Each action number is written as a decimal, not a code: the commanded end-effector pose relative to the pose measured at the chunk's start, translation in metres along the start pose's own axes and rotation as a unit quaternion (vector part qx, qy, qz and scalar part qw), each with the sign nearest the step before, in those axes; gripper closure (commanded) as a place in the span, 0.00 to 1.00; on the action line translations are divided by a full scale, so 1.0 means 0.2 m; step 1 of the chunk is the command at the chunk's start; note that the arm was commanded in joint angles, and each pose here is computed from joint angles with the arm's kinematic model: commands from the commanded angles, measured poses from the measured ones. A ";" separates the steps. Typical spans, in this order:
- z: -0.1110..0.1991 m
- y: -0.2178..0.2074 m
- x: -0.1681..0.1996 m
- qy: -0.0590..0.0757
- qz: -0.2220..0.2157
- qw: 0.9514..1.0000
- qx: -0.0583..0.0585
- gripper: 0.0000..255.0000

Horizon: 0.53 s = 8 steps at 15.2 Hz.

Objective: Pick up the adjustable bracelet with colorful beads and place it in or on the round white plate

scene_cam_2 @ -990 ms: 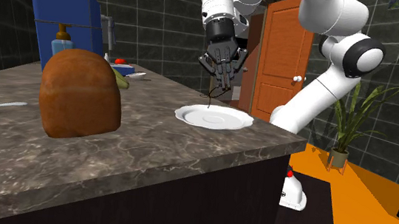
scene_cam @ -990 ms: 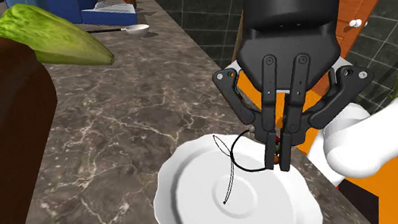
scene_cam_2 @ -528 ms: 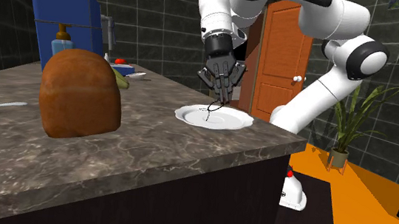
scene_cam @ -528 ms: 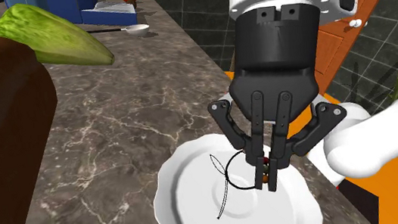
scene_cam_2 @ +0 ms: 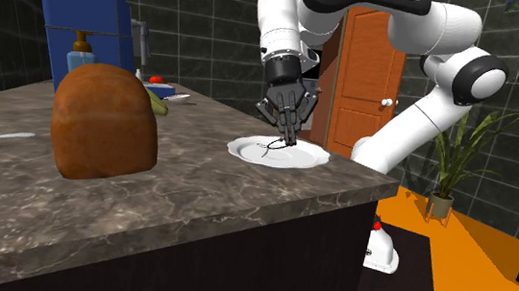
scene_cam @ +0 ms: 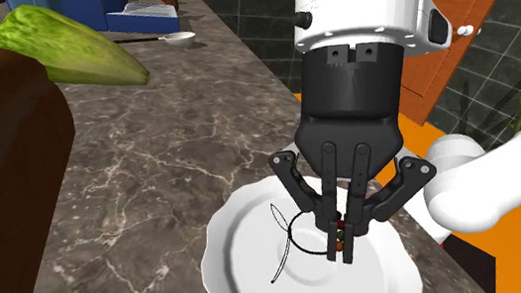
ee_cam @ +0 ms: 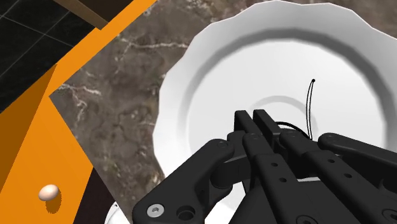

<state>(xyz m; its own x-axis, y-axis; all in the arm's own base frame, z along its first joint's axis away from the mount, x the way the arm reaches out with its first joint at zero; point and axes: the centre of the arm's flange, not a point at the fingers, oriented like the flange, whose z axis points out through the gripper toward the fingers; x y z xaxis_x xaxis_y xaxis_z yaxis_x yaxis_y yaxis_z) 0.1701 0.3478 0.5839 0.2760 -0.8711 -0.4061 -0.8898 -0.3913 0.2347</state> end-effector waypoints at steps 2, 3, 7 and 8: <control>0.00 0.00 0.00 0.000 0.000 1.000 0.000 1.00; 0.00 0.00 0.00 0.000 0.000 1.000 0.000 1.00; 0.00 0.00 0.00 0.000 0.000 1.000 0.000 0.00; 0.00 0.00 0.00 0.000 0.000 1.000 0.000 0.00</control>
<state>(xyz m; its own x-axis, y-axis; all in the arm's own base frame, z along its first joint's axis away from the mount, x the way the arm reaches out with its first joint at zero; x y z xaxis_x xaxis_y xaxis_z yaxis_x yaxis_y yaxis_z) 0.1701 0.3479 0.5836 0.2759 -0.8712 -0.4060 -0.8898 -0.3912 0.2349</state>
